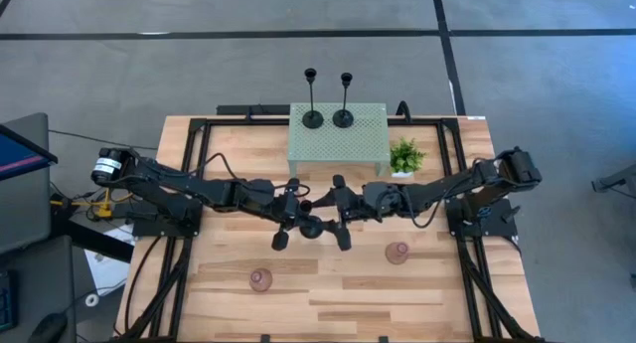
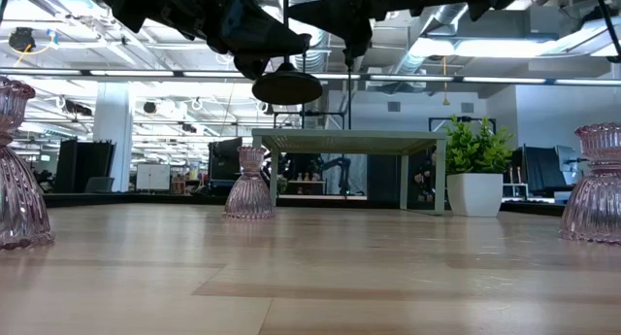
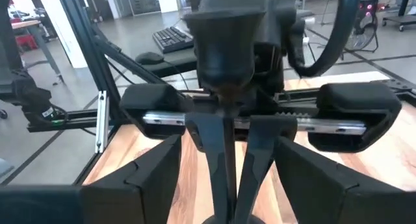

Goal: Pick & Place candle stick holders
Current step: Put the black candle holder on the shelf aligned with the black candle holders

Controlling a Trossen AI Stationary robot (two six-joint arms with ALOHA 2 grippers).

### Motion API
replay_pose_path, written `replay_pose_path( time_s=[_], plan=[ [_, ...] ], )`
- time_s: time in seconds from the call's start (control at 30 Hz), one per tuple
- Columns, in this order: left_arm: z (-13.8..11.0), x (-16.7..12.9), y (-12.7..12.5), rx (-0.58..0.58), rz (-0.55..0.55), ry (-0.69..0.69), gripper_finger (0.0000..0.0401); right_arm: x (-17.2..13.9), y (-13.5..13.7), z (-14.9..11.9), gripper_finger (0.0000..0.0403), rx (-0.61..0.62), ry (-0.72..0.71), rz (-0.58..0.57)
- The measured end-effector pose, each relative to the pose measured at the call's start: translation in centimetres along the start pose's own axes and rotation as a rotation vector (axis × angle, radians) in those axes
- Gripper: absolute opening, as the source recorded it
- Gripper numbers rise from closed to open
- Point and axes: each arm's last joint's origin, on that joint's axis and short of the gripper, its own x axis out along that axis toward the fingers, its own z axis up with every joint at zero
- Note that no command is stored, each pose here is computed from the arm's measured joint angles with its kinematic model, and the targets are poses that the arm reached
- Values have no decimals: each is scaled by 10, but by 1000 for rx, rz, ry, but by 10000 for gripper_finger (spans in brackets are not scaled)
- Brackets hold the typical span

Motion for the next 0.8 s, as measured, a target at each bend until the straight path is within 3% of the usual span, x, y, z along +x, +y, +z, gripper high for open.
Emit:
replay_pose_path(
  time_s=[0.8],
  plan=[
    [5, 0, 0, 3, 2, -57, 15, 0, 1, 5, 153, -4, -52, 9]
  ],
)
